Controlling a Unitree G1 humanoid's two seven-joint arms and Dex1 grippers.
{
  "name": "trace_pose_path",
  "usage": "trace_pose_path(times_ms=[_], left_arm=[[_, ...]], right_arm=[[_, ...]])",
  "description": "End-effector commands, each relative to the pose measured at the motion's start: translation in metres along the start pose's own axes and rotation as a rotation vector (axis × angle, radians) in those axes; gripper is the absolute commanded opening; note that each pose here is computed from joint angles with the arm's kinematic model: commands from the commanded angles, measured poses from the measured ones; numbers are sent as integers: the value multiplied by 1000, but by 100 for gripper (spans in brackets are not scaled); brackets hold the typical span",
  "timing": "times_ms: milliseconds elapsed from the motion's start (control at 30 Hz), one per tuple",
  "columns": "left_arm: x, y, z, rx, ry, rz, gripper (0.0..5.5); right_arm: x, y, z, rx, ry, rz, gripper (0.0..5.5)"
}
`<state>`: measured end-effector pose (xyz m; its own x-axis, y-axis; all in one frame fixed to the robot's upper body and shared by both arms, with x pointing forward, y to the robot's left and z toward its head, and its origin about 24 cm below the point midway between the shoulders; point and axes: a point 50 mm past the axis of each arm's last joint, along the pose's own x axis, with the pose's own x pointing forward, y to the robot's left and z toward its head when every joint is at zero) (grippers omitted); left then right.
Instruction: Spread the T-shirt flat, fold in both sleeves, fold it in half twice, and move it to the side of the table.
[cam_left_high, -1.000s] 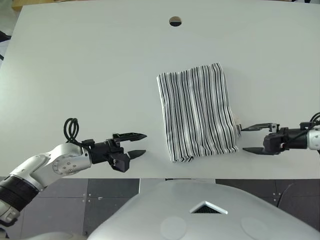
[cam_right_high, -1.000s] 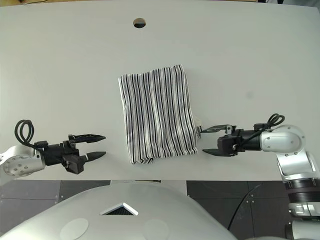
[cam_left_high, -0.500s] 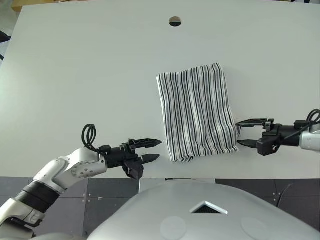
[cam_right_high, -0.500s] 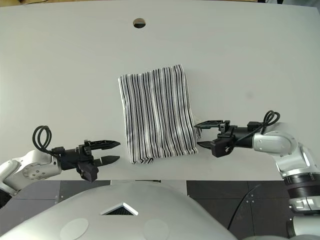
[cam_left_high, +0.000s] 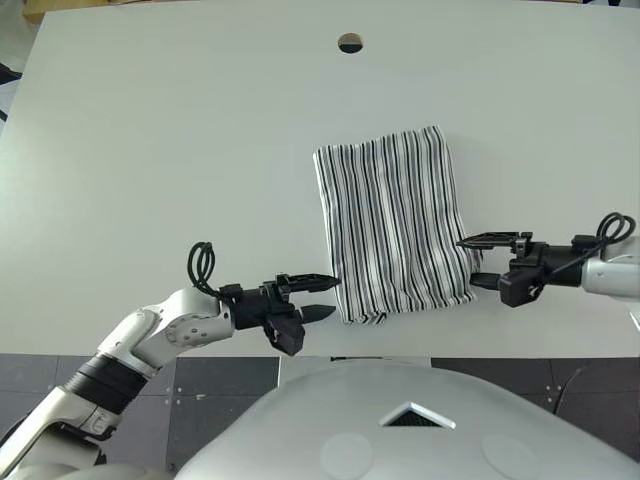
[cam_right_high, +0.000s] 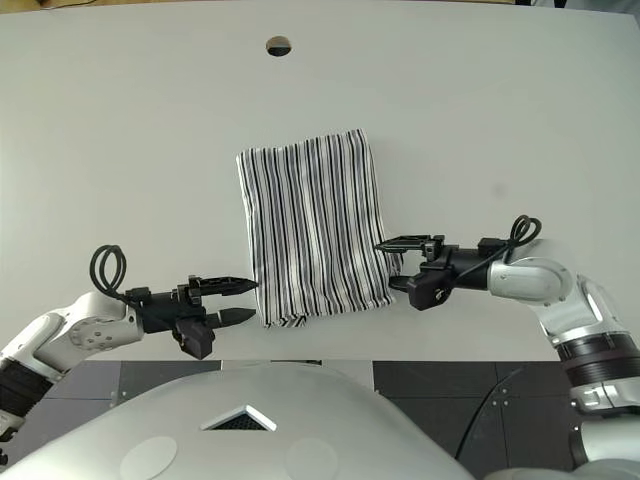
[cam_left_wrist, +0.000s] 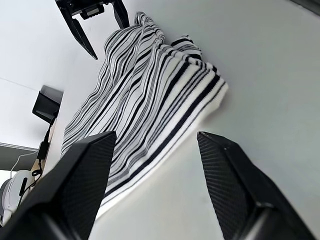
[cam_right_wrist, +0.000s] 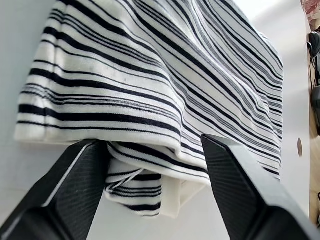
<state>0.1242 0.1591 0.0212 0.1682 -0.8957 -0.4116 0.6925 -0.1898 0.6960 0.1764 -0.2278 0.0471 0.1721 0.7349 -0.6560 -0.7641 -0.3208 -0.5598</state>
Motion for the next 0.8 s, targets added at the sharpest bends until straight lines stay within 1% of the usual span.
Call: trace_pose_path(times_ms=[33, 267, 333, 367, 433, 500, 533, 567, 700, 733, 800], left_arm=[[1, -23, -11, -31, 79, -181, 304], [8, -25, -13, -34, 69, -206, 304], [10, -23, -14, -30, 69, -203, 306], [11, -21, -14, -28, 67, -196, 284], [12, -20, -14, -25, 60, -194, 257], [13, -20, -14, -28, 58, -199, 214], [14, -20, -14, -28, 57, -201, 203], [14, -20, -14, -28, 56, -202, 176], [18, -17, -15, -16, 57, -199, 115], [19, -16, -16, -10, 58, -197, 98], [20, -15, -17, 2, 60, -199, 76]], right_arm=[[17, 37, -5, 61, 44, 211, 326], [22, 34, -5, 50, 34, 220, 326], [22, 34, -7, 60, 41, 214, 297], [22, 34, -7, 65, 41, 213, 273], [23, 33, -7, 67, 38, 215, 238], [24, 32, -7, 65, 33, 217, 188], [24, 31, -7, 64, 31, 218, 174], [25, 31, -7, 64, 29, 217, 144], [26, 30, -6, 71, 19, 220, 64], [25, 30, -6, 73, 18, 220, 35], [25, 30, -6, 76, 16, 220, 14]])
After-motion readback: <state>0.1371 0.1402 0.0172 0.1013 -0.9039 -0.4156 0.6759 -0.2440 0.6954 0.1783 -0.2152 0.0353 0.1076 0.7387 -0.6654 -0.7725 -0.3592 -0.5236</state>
